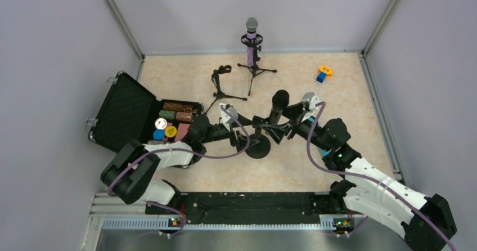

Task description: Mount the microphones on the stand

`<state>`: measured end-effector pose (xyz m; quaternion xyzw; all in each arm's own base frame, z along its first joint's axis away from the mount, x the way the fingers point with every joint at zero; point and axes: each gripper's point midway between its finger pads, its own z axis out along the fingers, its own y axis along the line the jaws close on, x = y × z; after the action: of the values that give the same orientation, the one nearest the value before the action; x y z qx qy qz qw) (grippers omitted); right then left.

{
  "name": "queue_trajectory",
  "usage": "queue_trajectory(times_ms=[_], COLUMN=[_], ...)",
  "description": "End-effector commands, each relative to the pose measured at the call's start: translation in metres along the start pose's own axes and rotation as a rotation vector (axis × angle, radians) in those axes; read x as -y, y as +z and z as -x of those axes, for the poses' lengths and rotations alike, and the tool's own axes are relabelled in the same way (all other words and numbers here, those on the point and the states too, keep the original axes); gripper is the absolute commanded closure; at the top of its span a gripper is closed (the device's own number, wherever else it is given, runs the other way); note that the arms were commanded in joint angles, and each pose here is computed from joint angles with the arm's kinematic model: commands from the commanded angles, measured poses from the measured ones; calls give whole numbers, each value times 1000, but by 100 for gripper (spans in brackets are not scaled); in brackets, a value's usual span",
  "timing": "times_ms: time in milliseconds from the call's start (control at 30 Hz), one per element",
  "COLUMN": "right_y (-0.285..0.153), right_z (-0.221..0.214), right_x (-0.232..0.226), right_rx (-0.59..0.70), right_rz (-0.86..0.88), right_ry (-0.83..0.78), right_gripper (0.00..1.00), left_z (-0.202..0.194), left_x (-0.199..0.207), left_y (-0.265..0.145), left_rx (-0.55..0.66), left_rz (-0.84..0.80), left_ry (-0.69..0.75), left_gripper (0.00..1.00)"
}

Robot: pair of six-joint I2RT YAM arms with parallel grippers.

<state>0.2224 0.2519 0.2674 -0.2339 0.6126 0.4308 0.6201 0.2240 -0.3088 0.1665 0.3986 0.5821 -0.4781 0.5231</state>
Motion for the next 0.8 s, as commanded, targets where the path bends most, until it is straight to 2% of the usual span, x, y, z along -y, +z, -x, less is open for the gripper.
queue_trajectory(times_ms=[0, 367, 467, 600, 733, 767], right_y=[0, 0, -1, -3, -6, -7], right_z=[23, 21, 22, 23, 22, 22], right_x=[-15, -17, -17, -16, -15, -14], right_rx=[34, 14, 14, 21, 13, 14], right_rz=[40, 44, 41, 31, 23, 19], right_ry=[14, 30, 27, 22, 17, 14], right_gripper=[4, 3, 3, 3, 3, 3], left_z=[43, 50, 45, 40, 42, 43], left_x=[6, 3, 5, 5, 6, 6], left_y=[17, 31, 30, 30, 29, 29], left_rx=[128, 205, 207, 201, 211, 216], left_rz=[-101, -157, -170, -172, -175, -176], left_ry=[76, 59, 60, 59, 63, 66], left_gripper=[14, 25, 35, 43, 68, 80])
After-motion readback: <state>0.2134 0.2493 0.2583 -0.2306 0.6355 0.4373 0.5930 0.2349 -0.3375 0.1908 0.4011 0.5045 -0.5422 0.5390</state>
